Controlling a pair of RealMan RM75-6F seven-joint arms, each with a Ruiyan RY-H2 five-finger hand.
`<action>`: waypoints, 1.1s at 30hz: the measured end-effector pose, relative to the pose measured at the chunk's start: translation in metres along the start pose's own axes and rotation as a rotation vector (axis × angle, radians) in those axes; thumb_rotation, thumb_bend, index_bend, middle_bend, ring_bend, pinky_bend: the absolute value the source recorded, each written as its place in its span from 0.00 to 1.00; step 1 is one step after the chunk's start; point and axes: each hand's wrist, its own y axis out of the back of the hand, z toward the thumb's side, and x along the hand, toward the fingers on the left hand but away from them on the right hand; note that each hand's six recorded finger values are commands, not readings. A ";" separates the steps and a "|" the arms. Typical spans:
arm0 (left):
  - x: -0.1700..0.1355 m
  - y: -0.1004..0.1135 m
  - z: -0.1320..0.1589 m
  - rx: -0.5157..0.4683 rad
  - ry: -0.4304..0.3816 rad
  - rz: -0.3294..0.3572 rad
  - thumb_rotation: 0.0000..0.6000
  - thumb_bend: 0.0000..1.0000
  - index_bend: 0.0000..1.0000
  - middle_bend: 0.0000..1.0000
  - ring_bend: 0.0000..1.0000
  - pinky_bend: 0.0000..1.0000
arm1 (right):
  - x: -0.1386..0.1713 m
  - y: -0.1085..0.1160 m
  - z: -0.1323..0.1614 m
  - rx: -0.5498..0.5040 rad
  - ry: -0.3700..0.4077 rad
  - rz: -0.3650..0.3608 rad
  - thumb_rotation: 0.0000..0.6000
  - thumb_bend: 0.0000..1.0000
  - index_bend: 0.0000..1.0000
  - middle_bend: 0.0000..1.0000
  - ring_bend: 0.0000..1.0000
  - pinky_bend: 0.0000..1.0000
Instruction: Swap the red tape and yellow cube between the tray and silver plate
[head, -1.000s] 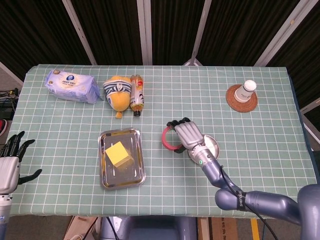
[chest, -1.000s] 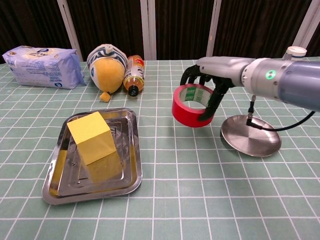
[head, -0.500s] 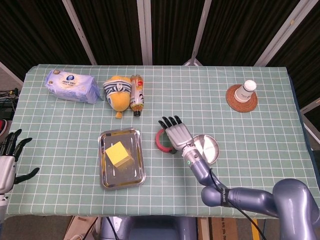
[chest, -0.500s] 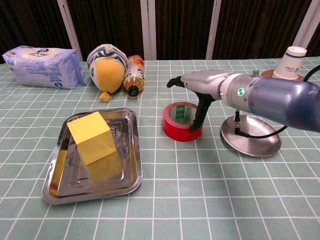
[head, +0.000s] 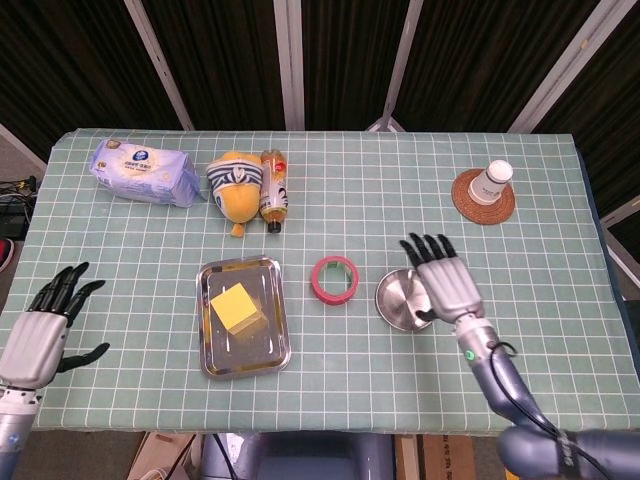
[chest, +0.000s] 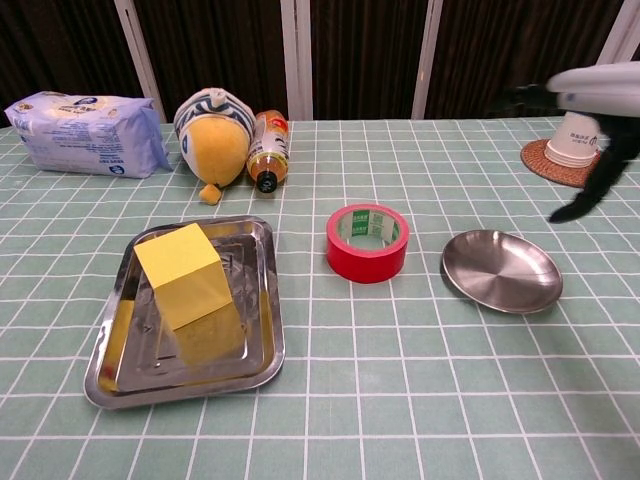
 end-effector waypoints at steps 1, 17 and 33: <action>0.004 0.001 0.006 0.007 -0.013 -0.012 1.00 0.09 0.18 0.00 0.00 0.11 | 0.013 -0.004 -0.014 -0.015 -0.018 -0.005 1.00 0.03 0.00 0.00 0.00 0.00; 0.104 -0.068 0.110 0.035 -0.286 -0.412 1.00 0.04 0.17 0.00 0.00 0.02 | 0.135 -0.064 -0.115 -0.188 -0.207 -0.041 1.00 0.03 0.00 0.00 0.00 0.00; 0.131 -0.118 0.139 0.034 -0.348 -0.460 1.00 0.06 0.17 0.00 0.00 0.12 | 0.135 -0.067 -0.121 -0.190 -0.312 -0.074 1.00 0.03 0.00 0.00 0.00 0.00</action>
